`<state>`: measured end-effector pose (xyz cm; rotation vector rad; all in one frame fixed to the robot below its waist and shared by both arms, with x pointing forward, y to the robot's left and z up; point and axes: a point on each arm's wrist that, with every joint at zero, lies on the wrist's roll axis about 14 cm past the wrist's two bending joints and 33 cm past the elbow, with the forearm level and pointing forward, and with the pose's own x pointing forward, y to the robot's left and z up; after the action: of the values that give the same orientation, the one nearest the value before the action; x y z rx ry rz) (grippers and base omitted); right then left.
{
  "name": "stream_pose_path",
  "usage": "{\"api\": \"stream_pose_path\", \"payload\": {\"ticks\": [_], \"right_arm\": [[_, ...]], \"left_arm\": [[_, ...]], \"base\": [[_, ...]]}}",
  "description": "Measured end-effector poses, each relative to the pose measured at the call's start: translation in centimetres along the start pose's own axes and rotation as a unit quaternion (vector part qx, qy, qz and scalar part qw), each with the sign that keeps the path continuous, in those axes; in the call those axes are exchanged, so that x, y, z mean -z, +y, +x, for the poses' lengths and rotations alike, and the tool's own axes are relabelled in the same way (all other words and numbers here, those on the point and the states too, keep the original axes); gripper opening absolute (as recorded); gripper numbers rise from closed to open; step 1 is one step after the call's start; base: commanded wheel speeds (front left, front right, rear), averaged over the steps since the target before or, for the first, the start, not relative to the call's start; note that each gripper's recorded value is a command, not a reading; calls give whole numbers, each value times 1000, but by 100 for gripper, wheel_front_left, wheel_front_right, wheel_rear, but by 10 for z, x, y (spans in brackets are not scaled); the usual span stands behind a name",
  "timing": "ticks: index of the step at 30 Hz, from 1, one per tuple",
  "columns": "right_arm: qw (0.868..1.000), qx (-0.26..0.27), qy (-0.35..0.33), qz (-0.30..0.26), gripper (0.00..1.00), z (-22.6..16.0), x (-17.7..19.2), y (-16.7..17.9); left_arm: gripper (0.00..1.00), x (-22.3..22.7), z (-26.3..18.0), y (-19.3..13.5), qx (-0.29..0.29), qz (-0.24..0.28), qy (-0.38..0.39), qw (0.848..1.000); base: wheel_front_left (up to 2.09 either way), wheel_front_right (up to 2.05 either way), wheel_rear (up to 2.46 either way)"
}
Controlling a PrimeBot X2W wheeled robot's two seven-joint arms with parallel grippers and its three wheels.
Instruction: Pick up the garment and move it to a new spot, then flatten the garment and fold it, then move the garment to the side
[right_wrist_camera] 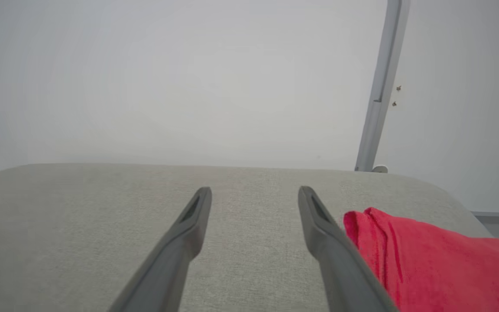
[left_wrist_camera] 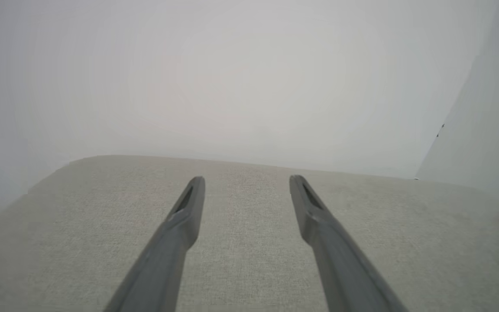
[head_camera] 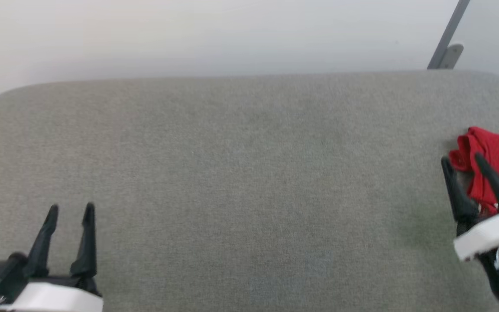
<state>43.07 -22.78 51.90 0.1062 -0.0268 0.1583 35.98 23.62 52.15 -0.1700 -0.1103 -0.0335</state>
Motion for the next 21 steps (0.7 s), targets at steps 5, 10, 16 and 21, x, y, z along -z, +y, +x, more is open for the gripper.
{"api": "stream_pose_path", "payload": {"ticks": [5, 10, 16, 21], "right_arm": [[999, 12, -26, 17, 100, -24, -5, 9], [999, 22, -36, 27, 100, -41, -5, 12], [998, 36, -47, 38, 100, -56, -7, 14], [997, 41, -55, 43, 100, -61, -10, 14]], "left_arm": [[100, -5, -23, 13, -33, -5, -10, 999], [100, -6, -35, 16, -46, -9, -13, 999], [100, -7, -39, 14, -49, -15, -16, 999], [100, -5, -39, 11, -47, -18, -15, 999]], "base": [[0, 0, 0], [0, 0, 0], [0, 0, 0], [0, 0, 0]]}}
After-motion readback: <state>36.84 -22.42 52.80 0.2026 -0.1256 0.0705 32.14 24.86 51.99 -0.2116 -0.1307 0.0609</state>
